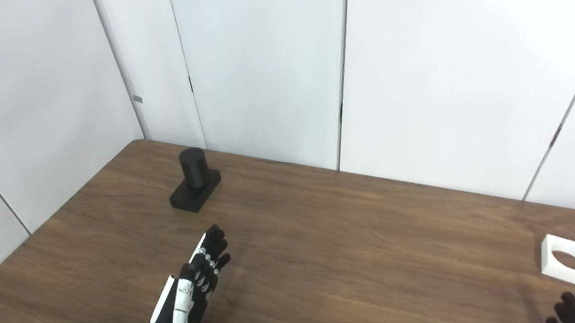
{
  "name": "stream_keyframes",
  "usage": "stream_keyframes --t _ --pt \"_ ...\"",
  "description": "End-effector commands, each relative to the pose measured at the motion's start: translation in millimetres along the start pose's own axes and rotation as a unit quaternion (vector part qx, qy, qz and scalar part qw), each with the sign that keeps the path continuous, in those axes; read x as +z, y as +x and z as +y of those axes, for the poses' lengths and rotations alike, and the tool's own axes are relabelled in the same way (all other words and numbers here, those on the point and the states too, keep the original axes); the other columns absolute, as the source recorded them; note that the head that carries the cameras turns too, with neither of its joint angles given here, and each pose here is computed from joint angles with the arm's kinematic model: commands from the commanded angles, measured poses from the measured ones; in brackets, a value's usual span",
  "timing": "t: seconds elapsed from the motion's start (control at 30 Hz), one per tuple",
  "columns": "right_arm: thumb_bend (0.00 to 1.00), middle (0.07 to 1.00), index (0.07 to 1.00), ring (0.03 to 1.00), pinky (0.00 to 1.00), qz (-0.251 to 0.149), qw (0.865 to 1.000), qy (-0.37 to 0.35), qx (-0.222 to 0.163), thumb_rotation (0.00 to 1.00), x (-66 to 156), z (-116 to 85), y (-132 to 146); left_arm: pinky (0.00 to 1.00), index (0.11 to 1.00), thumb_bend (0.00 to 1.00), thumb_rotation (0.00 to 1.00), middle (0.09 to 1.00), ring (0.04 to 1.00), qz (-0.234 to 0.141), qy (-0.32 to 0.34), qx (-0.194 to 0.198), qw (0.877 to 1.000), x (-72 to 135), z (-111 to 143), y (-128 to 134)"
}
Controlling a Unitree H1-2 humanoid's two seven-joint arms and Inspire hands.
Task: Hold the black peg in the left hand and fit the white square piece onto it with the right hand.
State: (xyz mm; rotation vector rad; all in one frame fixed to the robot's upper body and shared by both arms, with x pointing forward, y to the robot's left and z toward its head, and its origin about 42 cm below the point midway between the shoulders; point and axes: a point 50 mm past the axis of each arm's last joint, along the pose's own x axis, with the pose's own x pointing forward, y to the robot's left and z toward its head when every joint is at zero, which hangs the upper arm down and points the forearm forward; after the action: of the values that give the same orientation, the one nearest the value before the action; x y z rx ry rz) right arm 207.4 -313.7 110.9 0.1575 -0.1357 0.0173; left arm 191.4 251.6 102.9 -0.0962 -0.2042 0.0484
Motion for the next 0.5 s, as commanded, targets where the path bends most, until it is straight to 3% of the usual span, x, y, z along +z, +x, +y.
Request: stream_keyframes --t 0.0,0.13,0.23,0.33,0.4,0.47 --pt "0.71 0.977 0.975 0.995 1.00 0.000 1.000 0.004 0.002 0.96 -8 -3 -2 0.98 1.000 0.64 1.00 1.000 1.000 0.034 -0.051 0.018 0.998 -24 -35 -6" --pt "0.72 0.975 0.965 0.983 0.99 -0.003 1.000 0.003 0.002 0.95 -9 -2 -3 0.96 1.000 0.66 1.00 1.000 1.000 0.036 -0.051 0.025 0.998 -25 -34 -7" --pt "0.73 0.962 0.955 0.985 0.99 -0.001 1.000 0.003 -0.002 0.94 -8 -2 -4 0.93 0.989 0.66 0.93 0.995 0.987 0.035 -0.036 0.043 0.998 -22 -36 -8" --pt "0.75 0.958 0.949 0.993 1.00 0.001 1.000 0.006 -0.001 0.93 -8 -2 -5 0.85 0.931 0.65 0.91 0.938 0.922 0.034 0.070 0.076 0.994 -12 -37 -6" --pt "0.76 0.952 0.943 0.983 1.00 0.001 1.000 0.008 0.000 0.92 -7 -2 -7 0.89 0.939 0.66 0.96 0.936 0.925 0.045 0.141 0.081 0.986 1 -36 -6" --pt "0.77 0.943 0.934 0.969 0.98 0.002 1.000 0.002 -0.001 0.92 -7 -1 -8 0.92 0.955 0.62 0.92 0.959 0.947 0.045 0.185 0.083 0.978 13 -33 -3"
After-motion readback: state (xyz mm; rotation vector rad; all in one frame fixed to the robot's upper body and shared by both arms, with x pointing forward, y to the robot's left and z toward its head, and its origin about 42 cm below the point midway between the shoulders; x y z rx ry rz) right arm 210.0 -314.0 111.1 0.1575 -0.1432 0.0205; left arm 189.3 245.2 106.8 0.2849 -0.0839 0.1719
